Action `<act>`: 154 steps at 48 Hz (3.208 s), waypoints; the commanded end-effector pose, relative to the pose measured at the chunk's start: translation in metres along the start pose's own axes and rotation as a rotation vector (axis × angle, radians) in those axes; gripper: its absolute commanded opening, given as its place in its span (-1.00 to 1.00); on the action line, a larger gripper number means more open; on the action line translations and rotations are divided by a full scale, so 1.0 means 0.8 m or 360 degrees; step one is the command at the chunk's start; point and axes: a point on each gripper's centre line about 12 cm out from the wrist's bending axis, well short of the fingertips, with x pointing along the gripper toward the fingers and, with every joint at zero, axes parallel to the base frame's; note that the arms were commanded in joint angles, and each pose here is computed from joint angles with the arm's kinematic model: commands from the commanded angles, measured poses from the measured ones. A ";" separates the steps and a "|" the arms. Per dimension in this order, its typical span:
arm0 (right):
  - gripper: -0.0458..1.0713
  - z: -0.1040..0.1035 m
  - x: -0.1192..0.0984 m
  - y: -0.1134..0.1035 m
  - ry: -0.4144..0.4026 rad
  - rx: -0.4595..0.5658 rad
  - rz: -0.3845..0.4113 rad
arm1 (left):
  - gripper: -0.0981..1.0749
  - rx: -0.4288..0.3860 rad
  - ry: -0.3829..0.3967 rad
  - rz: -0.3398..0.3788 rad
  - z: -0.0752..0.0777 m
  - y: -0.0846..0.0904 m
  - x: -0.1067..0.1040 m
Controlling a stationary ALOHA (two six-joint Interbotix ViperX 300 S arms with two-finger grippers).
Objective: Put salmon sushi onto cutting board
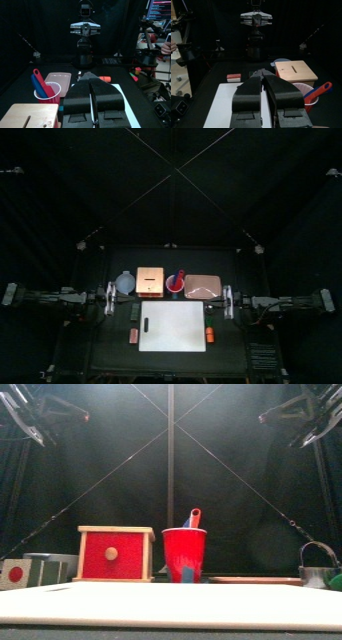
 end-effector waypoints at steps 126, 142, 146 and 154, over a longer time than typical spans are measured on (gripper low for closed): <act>-0.88 -0.058 0.020 -0.018 0.0430 0.0065 -0.0113 | 0.83 -0.1520 0.1987 0.1646 -0.231 -0.168 0.073; -0.88 -0.061 0.020 -0.018 0.0439 0.0070 -0.0115 | 0.31 -0.1515 0.2000 0.1648 -0.234 -0.168 0.072; -0.88 -0.061 0.020 -0.018 0.0439 0.0070 -0.0115 | 0.27 -0.1510 0.2001 0.1629 -0.231 -0.169 0.072; -0.88 -0.061 0.020 -0.018 0.0439 0.0070 -0.0115 | 0.27 -0.1546 0.1932 0.1509 -0.203 -0.166 0.078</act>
